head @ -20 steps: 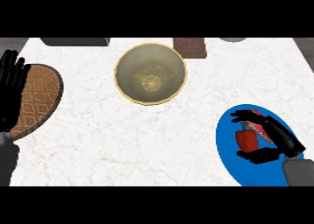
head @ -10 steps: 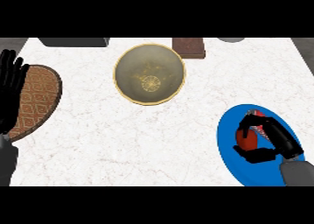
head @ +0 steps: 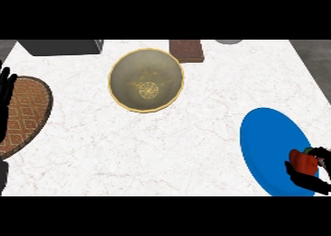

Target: Pick the bell pepper from the plate and place it in the bowl

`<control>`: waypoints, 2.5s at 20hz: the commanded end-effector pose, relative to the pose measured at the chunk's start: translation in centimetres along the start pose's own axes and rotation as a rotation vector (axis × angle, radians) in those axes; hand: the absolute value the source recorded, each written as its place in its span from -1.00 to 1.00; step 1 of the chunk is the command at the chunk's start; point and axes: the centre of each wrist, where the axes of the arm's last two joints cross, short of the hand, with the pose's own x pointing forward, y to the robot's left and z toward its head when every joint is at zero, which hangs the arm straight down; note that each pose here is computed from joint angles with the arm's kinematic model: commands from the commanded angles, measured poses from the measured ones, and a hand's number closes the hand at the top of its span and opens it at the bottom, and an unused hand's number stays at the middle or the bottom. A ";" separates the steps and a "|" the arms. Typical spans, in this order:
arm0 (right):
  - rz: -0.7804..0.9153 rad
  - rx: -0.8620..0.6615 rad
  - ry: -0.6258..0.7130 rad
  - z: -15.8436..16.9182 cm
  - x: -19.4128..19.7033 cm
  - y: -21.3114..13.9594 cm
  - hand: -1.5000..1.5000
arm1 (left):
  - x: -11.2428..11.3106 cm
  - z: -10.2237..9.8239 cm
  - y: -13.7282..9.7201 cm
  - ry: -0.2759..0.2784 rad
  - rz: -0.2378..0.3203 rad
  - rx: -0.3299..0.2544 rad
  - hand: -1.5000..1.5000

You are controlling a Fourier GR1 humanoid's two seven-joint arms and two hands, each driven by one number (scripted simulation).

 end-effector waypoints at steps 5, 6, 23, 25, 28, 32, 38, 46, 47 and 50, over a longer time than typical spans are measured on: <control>0.154 -0.227 0.278 5.4 3.0 -3.6 1.00 | 0.0 0.5 -0.3 0.004 0.002 -0.009 0.00; 0.165 -0.250 0.276 6.4 3.9 -4.7 1.00 | 0.2 0.1 -0.2 -0.012 0.002 -0.004 0.00; -0.239 -0.455 -0.141 17.0 23.7 -13.3 1.00 | 1.2 -1.6 -2.6 -0.009 0.024 -0.077 0.00; -0.255 -0.428 -0.121 16.2 26.6 -13.4 1.00 | 1.8 -1.5 -1.8 -0.020 0.036 -0.097 0.00; -0.270 -0.409 -0.155 15.6 30.7 -14.3 1.00 | 0.1 -0.8 -3.2 -0.025 0.048 -0.100 0.00; -0.249 -0.372 -0.137 12.7 35.2 -15.3 1.00 | 0.0 -0.2 -2.5 -0.010 0.044 -0.092 0.00; -0.207 -0.269 -0.122 8.0 40.4 -14.0 1.00 | 0.3 -1.2 -1.8 -0.037 0.036 -0.099 0.00; -0.203 -0.160 -0.081 3.4 44.3 -11.1 1.00 | 0.7 -1.4 -3.1 -0.011 0.054 -0.102 0.00; -0.202 -0.164 -0.101 1.8 44.9 -11.3 1.00 | 0.1 -1.7 -4.5 -0.021 0.043 -0.096 0.00; -0.170 -0.182 -0.057 0.2 44.4 -7.7 1.00 | 0.7 -1.6 -3.9 -0.029 0.044 -0.108 0.00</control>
